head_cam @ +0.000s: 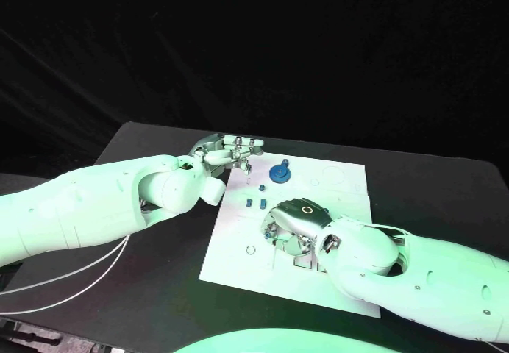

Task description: Assemble the parts on the task board

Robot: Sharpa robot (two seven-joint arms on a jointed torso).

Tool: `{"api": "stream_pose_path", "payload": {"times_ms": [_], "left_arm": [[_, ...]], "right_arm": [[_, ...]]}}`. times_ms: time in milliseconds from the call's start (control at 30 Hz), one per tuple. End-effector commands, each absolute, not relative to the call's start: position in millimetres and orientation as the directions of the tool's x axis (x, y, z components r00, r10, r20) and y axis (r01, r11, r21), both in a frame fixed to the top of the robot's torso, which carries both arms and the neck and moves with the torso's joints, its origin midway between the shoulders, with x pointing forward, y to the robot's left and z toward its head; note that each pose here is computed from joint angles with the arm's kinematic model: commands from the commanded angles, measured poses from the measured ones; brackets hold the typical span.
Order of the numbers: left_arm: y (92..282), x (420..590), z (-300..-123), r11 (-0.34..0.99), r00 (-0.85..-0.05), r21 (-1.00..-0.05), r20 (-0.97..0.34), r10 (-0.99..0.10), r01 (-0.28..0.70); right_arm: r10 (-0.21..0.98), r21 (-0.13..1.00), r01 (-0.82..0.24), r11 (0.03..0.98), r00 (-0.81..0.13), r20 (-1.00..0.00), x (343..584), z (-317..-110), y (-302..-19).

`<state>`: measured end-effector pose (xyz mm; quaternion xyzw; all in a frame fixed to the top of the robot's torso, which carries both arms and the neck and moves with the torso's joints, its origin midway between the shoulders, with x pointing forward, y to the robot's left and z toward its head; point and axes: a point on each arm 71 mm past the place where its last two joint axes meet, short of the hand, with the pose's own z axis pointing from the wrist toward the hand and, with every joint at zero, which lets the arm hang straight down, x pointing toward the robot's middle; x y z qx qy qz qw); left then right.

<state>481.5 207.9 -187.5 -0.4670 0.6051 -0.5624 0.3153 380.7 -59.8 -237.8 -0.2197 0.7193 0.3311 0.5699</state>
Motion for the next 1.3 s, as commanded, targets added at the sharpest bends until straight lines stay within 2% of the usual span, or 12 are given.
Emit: {"api": "stream_pose_path", "payload": {"times_ms": [33, 400, 600, 767, 967, 1133, 1300], "left_arm": [[205.1, 480.9, -186.8, -0.077, -0.383, -0.974, 0.156, -0.91, -0.215], [204.8, 481.0, -187.1, -0.076, -0.385, -0.973, 0.157, -0.909, -0.219], [205.9, 480.9, -187.4, -0.074, -0.385, -0.972, 0.157, -0.909, -0.222], [207.3, 480.9, -187.5, -0.073, -0.384, -0.972, 0.157, -0.91, -0.224], [208.8, 481.1, -187.6, -0.073, -0.384, -0.972, 0.157, -0.91, -0.224], [208.2, 481.3, -187.8, -0.073, -0.386, -0.972, 0.157, -0.909, -0.224], [208.8, 481.5, -188.0, -0.072, -0.385, -0.972, 0.157, -0.91, -0.225]], "right_arm": [[0.034, 0.213, -0.697, 0.685, -0.261, -0.965, 379.7, -240.7, -59.7], [0.104, 0.23, -0.693, 0.683, -0.219, -0.97, 380.4, -234.9, -62.8], [0.116, 0.224, -0.682, 0.696, -0.2, -0.973, 376.0, -226.6, -73.4], [0.112, 0.204, -0.654, 0.728, -0.179, -0.977, 379.0, -206.0, -93.7], [0.087, 0.176, -0.571, 0.802, -0.18, -0.98, 397.8, -179.9, -138.4], [0.025, 0.128, -0.518, 0.846, -0.201, -0.979, 411.5, -179.2, -164.3], [-0.013, 0.104, -0.506, 0.856, -0.222, -0.975, 415.0, -182.5, -172.4]]}}
